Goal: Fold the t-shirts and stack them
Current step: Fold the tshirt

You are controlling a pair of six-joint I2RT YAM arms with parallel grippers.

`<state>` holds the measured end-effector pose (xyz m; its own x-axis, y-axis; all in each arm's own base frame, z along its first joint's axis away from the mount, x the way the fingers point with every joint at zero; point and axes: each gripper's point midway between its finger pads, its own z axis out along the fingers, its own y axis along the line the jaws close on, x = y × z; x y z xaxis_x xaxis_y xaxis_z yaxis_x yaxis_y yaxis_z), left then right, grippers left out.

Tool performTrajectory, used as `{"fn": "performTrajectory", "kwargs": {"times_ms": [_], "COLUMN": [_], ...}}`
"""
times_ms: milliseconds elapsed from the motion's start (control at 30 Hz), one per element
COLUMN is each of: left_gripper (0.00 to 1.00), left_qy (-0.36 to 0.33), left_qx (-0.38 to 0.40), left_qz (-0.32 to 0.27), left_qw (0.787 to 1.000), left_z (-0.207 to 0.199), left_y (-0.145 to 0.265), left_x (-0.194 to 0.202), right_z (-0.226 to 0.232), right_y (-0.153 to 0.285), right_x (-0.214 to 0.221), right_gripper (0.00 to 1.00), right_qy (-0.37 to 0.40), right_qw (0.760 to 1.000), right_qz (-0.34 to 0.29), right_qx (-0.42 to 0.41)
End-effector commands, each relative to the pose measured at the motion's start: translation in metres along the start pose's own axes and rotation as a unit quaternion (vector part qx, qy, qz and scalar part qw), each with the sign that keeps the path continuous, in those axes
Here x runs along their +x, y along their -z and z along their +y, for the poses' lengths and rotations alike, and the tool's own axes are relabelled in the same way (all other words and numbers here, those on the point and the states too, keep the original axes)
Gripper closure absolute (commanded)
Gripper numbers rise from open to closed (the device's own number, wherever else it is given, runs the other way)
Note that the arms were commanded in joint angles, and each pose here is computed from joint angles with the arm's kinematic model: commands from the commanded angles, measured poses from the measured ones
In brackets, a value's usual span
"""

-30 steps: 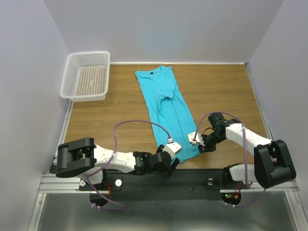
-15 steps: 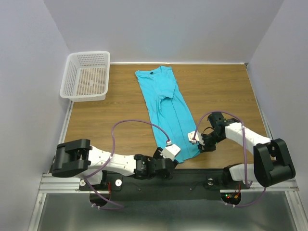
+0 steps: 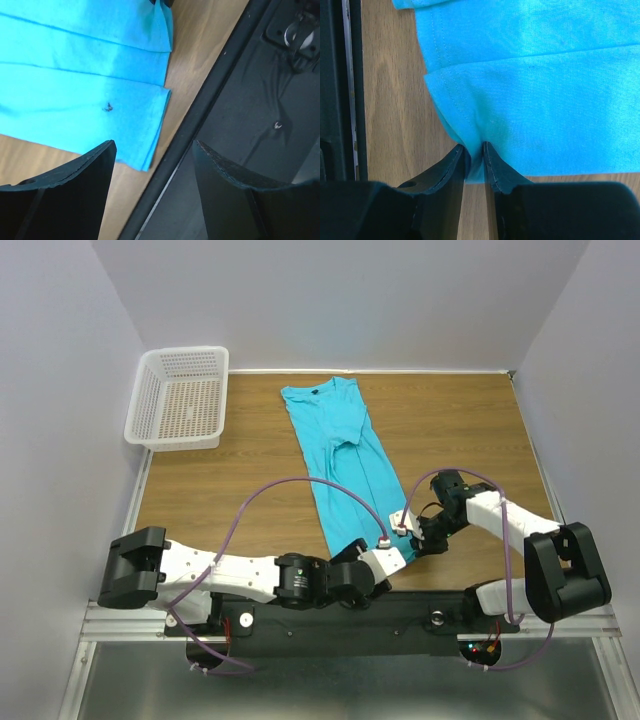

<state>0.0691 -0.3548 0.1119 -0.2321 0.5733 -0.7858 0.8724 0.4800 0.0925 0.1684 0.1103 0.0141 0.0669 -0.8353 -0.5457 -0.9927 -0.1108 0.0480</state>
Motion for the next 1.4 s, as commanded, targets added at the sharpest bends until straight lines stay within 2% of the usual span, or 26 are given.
{"fn": "performTrajectory", "kwargs": {"times_ms": [0, 100, 167, 233, 400, 500, 833, 967, 1033, 1067, 1100, 1133, 1367], "left_gripper": [0.26, 0.25, 0.26, 0.26, 0.25, 0.25, 0.27, 0.34, 0.44, 0.57, 0.64, 0.67, 0.66], "left_qy": [-0.092, -0.122, -0.139, -0.138, -0.174, -0.209, -0.242, -0.257, -0.264, -0.266, -0.264, -0.264, -0.255], "left_qx": [0.01, 0.014, 0.03, 0.044, 0.025, 0.018, 0.009, 0.007, 0.005, 0.001, -0.002, -0.005, -0.015], "left_qz": [-0.029, -0.039, -0.032, -0.06, -0.038, 0.003, 0.053, 0.067, 0.079, 0.08, 0.082, 0.083, 0.079], "left_qw": [0.995, 0.992, 0.989, 0.988, 0.984, 0.978, 0.969, 0.964, 0.961, 0.961, 0.961, 0.961, 0.964], "left_z": [0.006, 0.007, 0.006, 0.002, 0.012, 0.013, 0.015, 0.015, 0.016, 0.016, 0.017, 0.018, 0.028], "left_y": [0.01, 0.007, 0.002, 0.002, -0.006, -0.018, -0.036, -0.043, -0.047, -0.049, -0.05, -0.05, -0.051], "left_x": [-0.016, -0.017, 0.007, 0.007, 0.023, 0.043, 0.068, 0.074, 0.079, 0.078, 0.079, 0.079, 0.074], "right_z": [0.004, 0.005, 0.004, 0.004, 0.004, 0.003, 0.0, 0.0, 0.001, 0.001, 0.002, 0.002, 0.006], "right_y": [-0.008, -0.009, -0.009, -0.009, -0.011, -0.01, -0.008, -0.007, -0.007, -0.007, -0.007, -0.007, -0.008], "right_x": [0.018, 0.018, 0.017, 0.017, 0.016, 0.016, 0.014, 0.014, 0.013, 0.013, 0.013, 0.013, 0.014], "right_gripper": [0.72, 0.73, 0.72, 0.73, 0.72, 0.72, 0.72, 0.73, 0.72, 0.73, 0.73, 0.72, 0.73], "right_qy": [0.0, -0.001, -0.001, -0.002, -0.004, -0.006, -0.004, -0.003, -0.003, -0.003, -0.005, -0.004, -0.008], "right_qw": [0.999, 0.999, 0.999, 0.999, 0.999, 0.999, 1.0, 1.0, 1.0, 1.0, 1.0, 1.0, 1.0], "right_qz": [0.036, 0.034, 0.033, 0.032, 0.029, 0.027, 0.027, 0.029, 0.027, 0.027, 0.026, 0.025, 0.025], "right_qx": [-0.01, -0.012, -0.013, -0.014, -0.016, -0.016, -0.011, -0.007, -0.007, -0.005, -0.007, -0.006, -0.009]}}
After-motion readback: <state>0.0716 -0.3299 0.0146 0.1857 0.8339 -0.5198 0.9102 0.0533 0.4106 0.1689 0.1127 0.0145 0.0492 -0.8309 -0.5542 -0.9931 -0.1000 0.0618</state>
